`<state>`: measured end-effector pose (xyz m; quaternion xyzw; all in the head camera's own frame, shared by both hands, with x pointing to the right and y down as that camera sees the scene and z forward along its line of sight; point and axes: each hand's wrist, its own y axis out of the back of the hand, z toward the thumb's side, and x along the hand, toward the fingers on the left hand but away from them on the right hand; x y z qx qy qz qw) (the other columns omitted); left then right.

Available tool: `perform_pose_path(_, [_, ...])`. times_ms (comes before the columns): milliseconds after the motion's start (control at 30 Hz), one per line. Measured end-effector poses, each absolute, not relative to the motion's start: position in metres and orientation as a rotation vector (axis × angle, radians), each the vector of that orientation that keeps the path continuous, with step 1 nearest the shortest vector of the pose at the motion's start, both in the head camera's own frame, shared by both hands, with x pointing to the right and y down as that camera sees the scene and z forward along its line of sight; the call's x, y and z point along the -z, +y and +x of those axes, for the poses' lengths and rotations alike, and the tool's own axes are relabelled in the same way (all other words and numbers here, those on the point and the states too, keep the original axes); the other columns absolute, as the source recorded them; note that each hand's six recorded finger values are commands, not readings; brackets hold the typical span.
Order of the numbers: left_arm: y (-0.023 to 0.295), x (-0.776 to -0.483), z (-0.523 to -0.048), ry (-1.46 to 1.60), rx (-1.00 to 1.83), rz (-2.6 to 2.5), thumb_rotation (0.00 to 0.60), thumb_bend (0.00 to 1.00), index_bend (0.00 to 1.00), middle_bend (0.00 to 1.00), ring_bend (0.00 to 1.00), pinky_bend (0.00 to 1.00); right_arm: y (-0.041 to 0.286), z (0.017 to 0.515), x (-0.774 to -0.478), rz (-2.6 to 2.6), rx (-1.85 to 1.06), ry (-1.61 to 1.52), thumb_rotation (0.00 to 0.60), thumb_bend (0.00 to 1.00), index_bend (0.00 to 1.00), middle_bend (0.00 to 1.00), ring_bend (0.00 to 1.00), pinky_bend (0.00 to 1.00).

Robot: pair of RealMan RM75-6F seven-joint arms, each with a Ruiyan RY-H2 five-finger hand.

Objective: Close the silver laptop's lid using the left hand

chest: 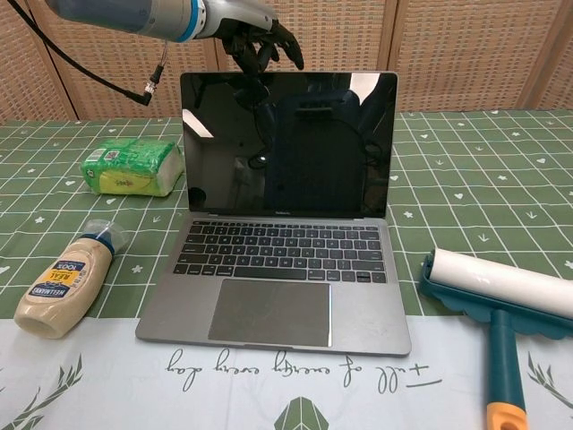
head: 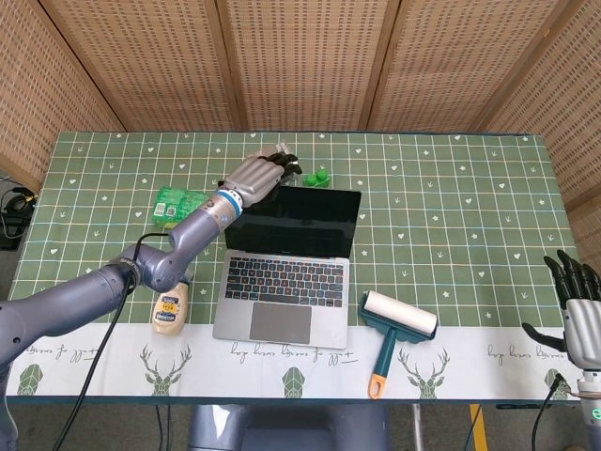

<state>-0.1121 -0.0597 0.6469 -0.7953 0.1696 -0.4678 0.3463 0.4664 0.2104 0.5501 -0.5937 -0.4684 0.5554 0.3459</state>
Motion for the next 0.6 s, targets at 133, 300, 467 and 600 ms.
perform_pose_path(133, [-0.058, -0.649, -0.111, 0.441, 1.224, -2.068, 0.6, 1.0, 0.35, 0.24, 0.23, 0.27, 0.21, 0.466, -0.549, -1.543, -1.434, -1.219, 0.6, 0.04, 0.0, 0.0, 0.0, 0.0])
perform_pose_path(300, [-0.056, -0.646, -0.108, 0.457, 1.213, -2.083, 0.6, 1.0, 0.41, 0.31, 0.28, 0.29, 0.21, 0.467, -0.547, -1.539, -1.427, -1.229, 0.6, 0.04, 0.0, 0.0, 0.0, 0.0])
perform_pose_path(467, [-0.053, -0.638, -0.106, 0.464, 1.187, -2.1, 0.6, 1.0, 0.46, 0.36, 0.32, 0.31, 0.211, 0.466, -0.546, -1.542, -1.422, -1.227, 0.6, 0.04, 0.0, 0.0, 0.0, 0.0])
perform_pose_path(600, [-0.049, -0.63, -0.106, 0.461, 1.163, -2.113, 0.6, 1.0, 0.48, 0.38, 0.34, 0.32, 0.212, 0.464, -0.545, -1.547, -1.415, -1.223, 0.6, 0.04, 0.0, 0.0, 0.0, 0.0])
